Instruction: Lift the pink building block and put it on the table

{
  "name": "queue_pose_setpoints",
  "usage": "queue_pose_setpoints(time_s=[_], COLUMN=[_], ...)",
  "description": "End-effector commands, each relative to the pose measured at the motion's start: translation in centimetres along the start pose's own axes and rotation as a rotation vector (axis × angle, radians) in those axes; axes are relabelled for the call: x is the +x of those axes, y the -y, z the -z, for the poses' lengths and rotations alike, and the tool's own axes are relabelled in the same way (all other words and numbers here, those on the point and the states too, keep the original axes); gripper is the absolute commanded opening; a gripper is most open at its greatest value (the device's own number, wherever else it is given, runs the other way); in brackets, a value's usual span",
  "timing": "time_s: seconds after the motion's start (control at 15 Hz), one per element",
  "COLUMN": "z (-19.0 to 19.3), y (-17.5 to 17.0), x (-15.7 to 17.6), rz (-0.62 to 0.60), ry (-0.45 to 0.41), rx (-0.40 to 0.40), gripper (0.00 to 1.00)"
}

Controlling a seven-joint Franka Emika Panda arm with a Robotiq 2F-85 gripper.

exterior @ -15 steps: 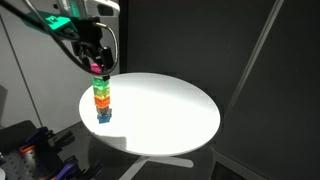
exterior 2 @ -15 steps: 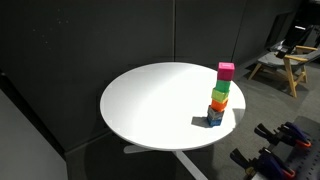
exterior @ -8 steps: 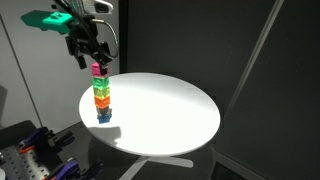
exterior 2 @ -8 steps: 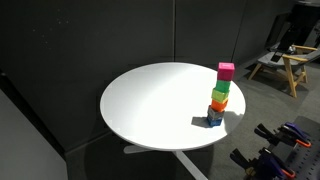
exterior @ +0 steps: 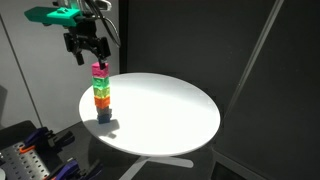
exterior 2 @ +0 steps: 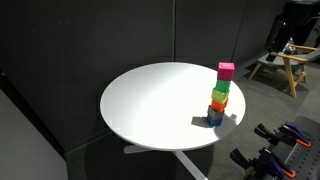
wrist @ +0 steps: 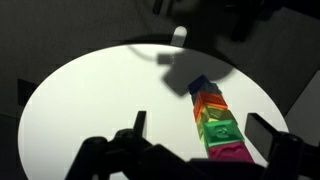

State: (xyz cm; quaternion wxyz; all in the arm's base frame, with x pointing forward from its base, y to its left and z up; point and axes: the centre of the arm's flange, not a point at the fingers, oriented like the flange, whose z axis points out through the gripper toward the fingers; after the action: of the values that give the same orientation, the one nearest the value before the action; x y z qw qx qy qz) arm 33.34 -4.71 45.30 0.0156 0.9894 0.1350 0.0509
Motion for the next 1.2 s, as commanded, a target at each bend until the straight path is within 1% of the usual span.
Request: queue_pose_setpoints(time_s=[0.0, 0.4, 0.6, 1.13], z=[0.6, -0.4, -1.2, -1.5], y=[0.3, 2.1, 3.0, 5.3], x=[2.5, 5.5, 6.6, 7.6], rz=[0.017, 0.024, 0.025, 0.079], ry=[0.036, 0.079, 0.105, 0.122], rx=[-0.004, -0.041, -0.046, -0.032], gripper=[1.00, 1.00, 1.00, 1.00])
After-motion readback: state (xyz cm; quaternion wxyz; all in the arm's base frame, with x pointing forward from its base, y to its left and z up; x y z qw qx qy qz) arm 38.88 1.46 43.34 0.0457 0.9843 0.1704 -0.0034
